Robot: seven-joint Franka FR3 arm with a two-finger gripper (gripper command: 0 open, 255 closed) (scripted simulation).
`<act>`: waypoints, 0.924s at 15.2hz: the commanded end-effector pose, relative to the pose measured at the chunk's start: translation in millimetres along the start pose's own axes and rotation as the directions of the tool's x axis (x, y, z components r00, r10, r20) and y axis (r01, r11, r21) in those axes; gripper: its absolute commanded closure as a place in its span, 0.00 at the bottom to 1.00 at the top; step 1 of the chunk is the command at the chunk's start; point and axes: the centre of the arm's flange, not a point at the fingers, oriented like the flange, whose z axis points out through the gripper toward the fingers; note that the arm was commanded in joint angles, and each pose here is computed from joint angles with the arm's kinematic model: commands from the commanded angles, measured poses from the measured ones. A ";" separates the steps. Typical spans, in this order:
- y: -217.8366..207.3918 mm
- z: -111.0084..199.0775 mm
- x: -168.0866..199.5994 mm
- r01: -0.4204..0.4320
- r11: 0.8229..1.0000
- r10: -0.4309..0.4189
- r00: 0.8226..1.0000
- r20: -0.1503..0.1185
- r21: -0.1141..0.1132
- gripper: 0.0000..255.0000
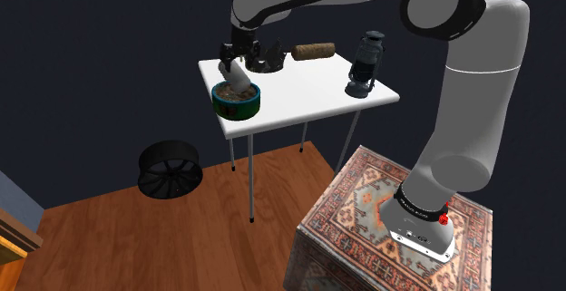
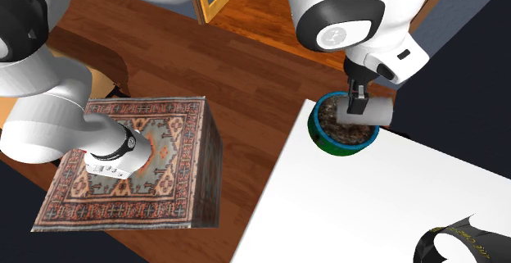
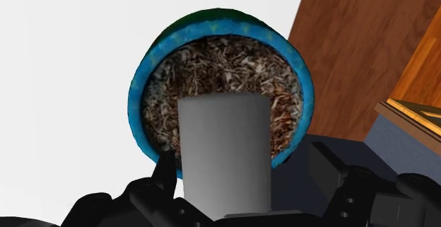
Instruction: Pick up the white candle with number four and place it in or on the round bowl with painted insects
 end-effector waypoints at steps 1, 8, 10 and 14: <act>-0.1 0.2 -0.1 0.000 1.000 0.000 1.000 0.001 0.000 0.00; 0.4 -49.9 -0.1 0.000 1.000 0.000 1.000 0.001 0.000 0.00; 0.4 -49.9 -0.1 0.000 1.000 0.000 1.000 0.001 0.000 0.00; 0.4 -49.9 -0.1 0.000 1.000 0.000 1.000 0.001 0.000 0.00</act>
